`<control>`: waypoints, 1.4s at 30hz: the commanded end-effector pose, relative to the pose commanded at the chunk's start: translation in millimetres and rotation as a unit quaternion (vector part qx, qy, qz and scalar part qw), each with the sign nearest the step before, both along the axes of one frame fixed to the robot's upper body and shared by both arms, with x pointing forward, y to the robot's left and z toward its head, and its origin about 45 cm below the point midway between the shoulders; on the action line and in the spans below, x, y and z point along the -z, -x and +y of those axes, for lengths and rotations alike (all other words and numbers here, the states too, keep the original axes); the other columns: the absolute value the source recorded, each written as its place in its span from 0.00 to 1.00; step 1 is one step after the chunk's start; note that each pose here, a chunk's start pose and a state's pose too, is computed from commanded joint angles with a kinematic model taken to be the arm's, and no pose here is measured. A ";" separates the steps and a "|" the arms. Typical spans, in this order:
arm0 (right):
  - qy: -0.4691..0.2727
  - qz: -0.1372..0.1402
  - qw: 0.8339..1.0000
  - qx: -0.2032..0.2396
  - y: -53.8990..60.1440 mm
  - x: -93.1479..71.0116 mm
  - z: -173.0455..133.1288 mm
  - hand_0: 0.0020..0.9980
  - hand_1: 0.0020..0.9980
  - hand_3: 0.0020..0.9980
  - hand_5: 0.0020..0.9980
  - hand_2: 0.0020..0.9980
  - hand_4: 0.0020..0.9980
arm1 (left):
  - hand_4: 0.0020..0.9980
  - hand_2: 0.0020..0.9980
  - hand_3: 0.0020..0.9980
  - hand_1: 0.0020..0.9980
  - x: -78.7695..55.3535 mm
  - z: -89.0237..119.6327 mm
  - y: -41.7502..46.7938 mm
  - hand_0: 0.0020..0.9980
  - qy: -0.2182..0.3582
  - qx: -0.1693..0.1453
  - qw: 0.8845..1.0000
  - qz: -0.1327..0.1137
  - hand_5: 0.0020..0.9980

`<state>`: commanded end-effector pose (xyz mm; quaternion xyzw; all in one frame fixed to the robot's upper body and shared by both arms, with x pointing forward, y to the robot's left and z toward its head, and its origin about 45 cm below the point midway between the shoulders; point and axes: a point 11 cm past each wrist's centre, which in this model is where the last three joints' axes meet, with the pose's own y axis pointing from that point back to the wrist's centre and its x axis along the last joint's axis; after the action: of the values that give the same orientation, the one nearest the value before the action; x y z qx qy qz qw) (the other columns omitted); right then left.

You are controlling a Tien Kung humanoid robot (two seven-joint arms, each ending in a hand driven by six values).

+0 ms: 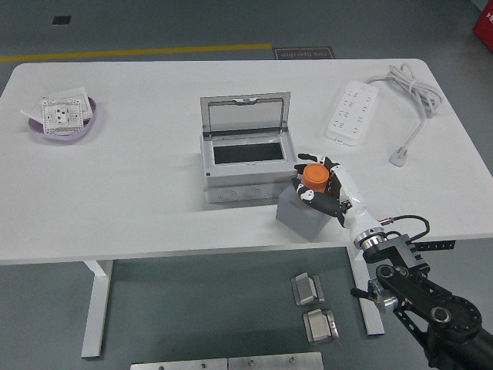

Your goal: Pick up the cylinder from the cube,place it in the box,flap close box

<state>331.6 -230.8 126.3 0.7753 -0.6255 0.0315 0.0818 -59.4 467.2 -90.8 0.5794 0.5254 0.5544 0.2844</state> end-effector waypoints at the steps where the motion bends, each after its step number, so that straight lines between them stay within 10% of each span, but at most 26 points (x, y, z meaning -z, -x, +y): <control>1: 0.000 0.000 1.000 0.000 0.0 0.1 0.1 0.73 0.70 0.67 0.00 0.63 0.50 | 0.82 0.71 0.82 0.74 0.0 -0.1 0.0 0.75 0.000 0.000 1.000 0.000 0.40; 20: -0.019 0.001 1.000 0.005 0.2 -3.4 -1.6 0.76 0.67 0.59 0.00 0.52 0.26 | 0.82 0.70 0.82 0.74 1.3 -2.5 -1.2 0.75 0.001 0.002 1.000 -0.003 0.40; 21: -0.020 0.000 1.000 0.005 -0.3 -4.6 -1.9 0.74 0.60 0.39 0.00 0.44 0.15 | 0.82 0.70 0.82 0.74 1.4 -2.6 -1.2 0.75 0.001 0.002 1.000 -0.003 0.40; 42: -0.013 -0.027 0.999 0.010 -10.2 -20.9 -6.8 0.76 0.63 0.31 0.00 0.48 0.15 | 0.82 0.70 0.82 0.74 1.8 -3.4 -0.2 0.75 0.000 0.005 1.000 -0.003 0.40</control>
<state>341.8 -237.6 147.3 0.7687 -0.6358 0.0434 0.0545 -59.2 463.8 -92.6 0.5804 0.5217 0.5546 0.2887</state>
